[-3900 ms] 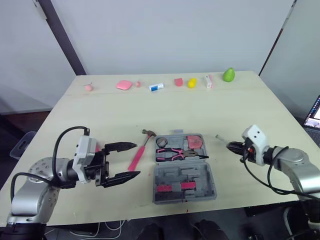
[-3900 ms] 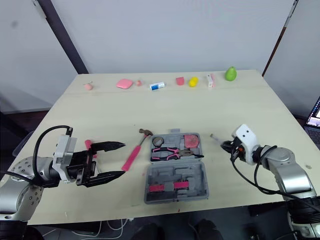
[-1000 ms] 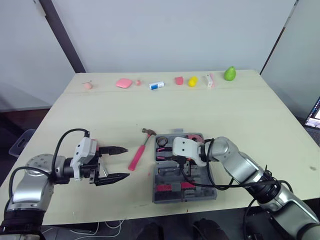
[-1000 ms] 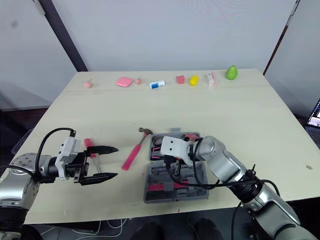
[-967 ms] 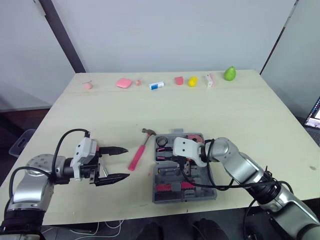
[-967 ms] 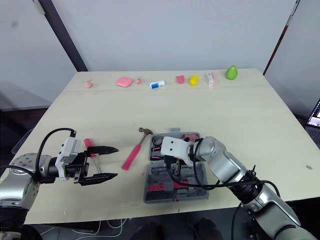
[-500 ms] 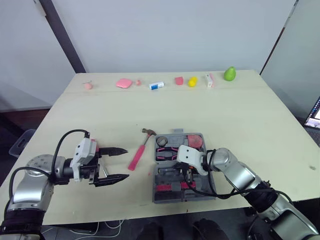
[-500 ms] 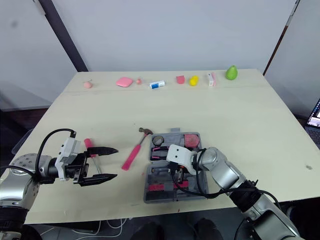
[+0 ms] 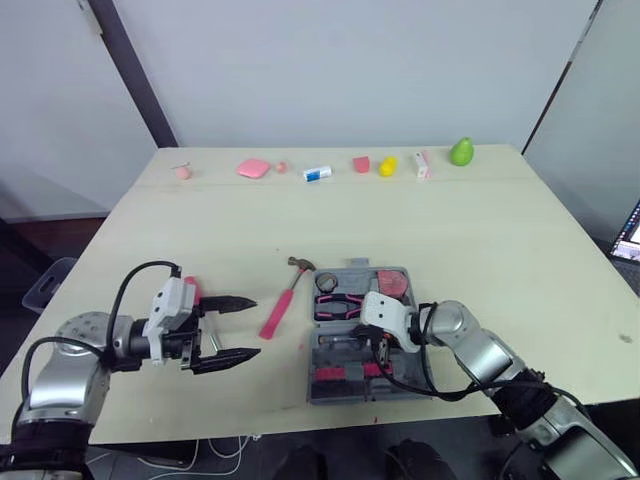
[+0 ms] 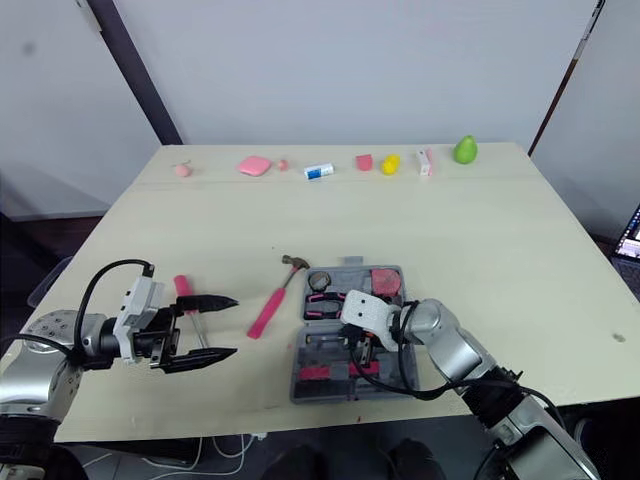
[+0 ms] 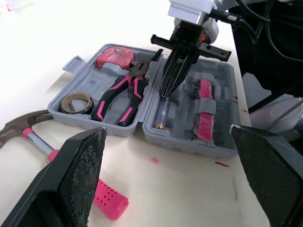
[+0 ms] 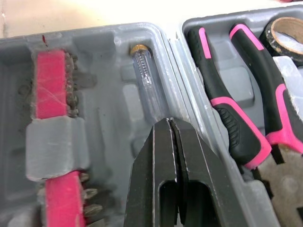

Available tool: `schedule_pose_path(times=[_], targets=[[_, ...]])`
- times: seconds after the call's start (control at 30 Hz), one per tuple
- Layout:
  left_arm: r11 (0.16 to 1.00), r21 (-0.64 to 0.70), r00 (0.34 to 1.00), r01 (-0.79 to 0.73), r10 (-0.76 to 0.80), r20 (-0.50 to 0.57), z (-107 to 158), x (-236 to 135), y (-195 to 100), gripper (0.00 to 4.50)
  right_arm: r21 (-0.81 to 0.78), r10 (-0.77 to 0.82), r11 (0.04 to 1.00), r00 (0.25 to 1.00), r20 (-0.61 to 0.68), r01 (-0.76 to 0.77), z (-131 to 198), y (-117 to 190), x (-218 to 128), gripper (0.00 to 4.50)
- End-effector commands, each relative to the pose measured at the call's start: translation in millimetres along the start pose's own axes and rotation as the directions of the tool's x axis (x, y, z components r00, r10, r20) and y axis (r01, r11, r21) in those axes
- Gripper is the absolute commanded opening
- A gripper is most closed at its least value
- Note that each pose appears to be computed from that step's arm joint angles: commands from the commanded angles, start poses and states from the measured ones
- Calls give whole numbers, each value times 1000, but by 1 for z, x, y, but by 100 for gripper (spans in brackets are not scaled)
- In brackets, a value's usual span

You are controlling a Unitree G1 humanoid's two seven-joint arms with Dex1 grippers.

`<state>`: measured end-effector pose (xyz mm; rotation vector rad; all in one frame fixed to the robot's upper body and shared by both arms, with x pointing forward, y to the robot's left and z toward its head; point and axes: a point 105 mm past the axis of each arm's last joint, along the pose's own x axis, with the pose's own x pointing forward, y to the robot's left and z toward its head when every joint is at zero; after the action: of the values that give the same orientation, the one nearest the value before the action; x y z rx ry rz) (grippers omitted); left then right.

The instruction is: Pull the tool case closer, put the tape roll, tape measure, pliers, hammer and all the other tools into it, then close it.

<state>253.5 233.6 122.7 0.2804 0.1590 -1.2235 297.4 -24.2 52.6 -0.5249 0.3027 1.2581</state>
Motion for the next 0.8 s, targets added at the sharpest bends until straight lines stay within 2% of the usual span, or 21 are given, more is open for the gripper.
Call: schedule_pose_path(times=[0.03, 0.13, 0.3, 0.4, 0.57, 0.67, 0.73, 0.77, 0.8], targets=[[999, 14, 998, -50, 49, 38, 8, -3, 3, 450, 35, -104, 995, 967, 235, 98, 37, -13, -24, 5], [995, -11, 993, -98, 98, 66, 8, -4, 3, 450, 173, -216, 971, 915, 342, 165, 43, -22, -47, 5], [979, -64, 974, -191, 198, 110, 8, -8, 5, 450, 296, -381, 913, 847, 371, 281, 29, -31, -87, 5], [956, -115, 953, -269, 282, 114, -1, -14, 2, 450, 359, -532, 834, 785, 318, 420, -2, -37, -125, 5], [913, -170, 917, -372, 389, 82, -22, -28, -3, 450, 422, -678, 715, 700, 223, 558, -48, -27, -174, 5], [879, -200, 892, -432, 450, 48, -37, -41, -8, 450, 453, -739, 646, 653, 168, 615, -71, -15, -198, 91], [854, -217, 872, -472, 488, 25, -48, -51, -11, 450, 465, -767, 607, 628, 133, 644, -83, -6, -211, 185], [845, -223, 864, -487, 503, 17, -51, -54, -12, 450, 468, -778, 592, 617, 119, 656, -87, -2, -216, 256], [835, -229, 856, -501, 516, 10, -54, -58, -13, 450, 470, -787, 578, 608, 105, 667, -92, 1, -220, 296]])
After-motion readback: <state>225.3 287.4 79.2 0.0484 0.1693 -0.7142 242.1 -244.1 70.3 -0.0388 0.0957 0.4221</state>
